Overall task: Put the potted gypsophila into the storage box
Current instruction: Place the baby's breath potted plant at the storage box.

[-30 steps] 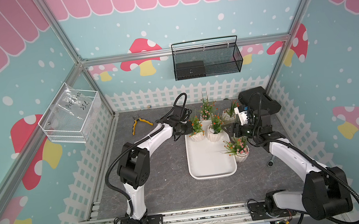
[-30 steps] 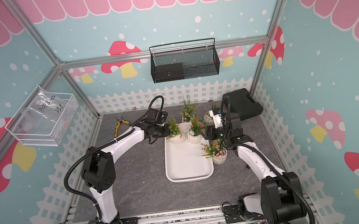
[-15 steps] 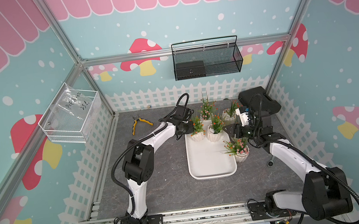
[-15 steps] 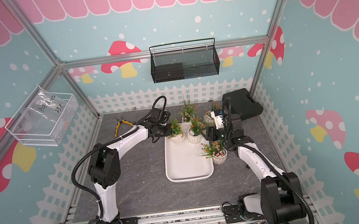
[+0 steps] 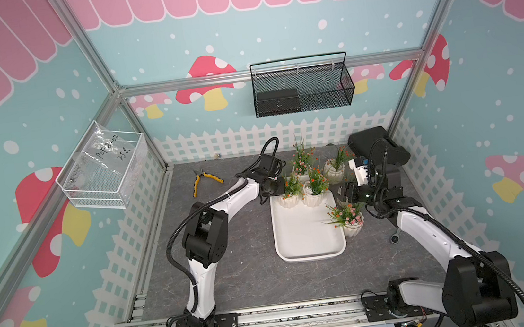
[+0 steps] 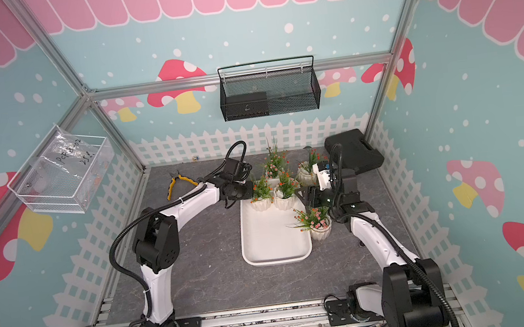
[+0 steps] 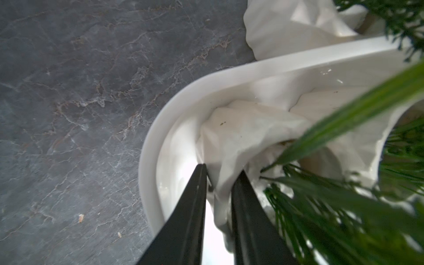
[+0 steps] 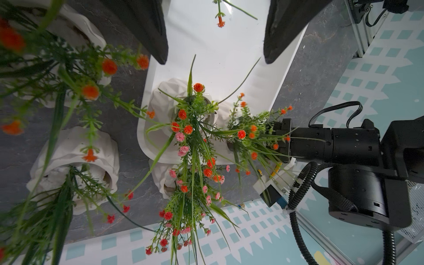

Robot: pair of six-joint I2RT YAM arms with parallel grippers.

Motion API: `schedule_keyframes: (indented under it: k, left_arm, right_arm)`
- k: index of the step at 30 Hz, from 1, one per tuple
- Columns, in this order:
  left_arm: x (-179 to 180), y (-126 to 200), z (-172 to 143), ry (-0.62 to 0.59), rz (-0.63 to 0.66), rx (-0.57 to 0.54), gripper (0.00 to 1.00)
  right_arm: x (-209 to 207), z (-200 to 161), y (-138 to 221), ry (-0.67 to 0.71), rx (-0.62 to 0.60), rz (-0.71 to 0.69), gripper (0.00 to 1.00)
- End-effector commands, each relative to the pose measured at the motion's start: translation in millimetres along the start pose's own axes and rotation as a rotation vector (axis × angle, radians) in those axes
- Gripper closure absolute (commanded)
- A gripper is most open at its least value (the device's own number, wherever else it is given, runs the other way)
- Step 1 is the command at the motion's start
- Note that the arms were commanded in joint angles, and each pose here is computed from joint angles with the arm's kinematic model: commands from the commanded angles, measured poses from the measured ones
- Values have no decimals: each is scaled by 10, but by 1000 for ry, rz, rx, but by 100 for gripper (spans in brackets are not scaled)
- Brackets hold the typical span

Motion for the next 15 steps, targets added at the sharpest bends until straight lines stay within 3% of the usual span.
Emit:
schedule_keyframes:
  k: [1,9,15]
  left_arm:
    - [-104,66,149,-5,-17,-66,72]
    - [-193,411,221,-6,-87,-150,65]
    - [-108,793,57,3,-102,-246,58]
  right_arm:
    - [-18,-33,69,-11,-2,-19,31]
    - [-136,-17,338,-48,-47,-178,32]
    - [-194,-70,643,-95,-77,-348,29]
Point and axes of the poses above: each gripper's point midway between its finger pads, its own y axis back along the fingers, its own x axis along the line the jaws close on, z = x × y, the point moved 7 cm from there along y, back along the fingers, and after that the axes turned 5 degrees about -y, right-handed, at the moved point
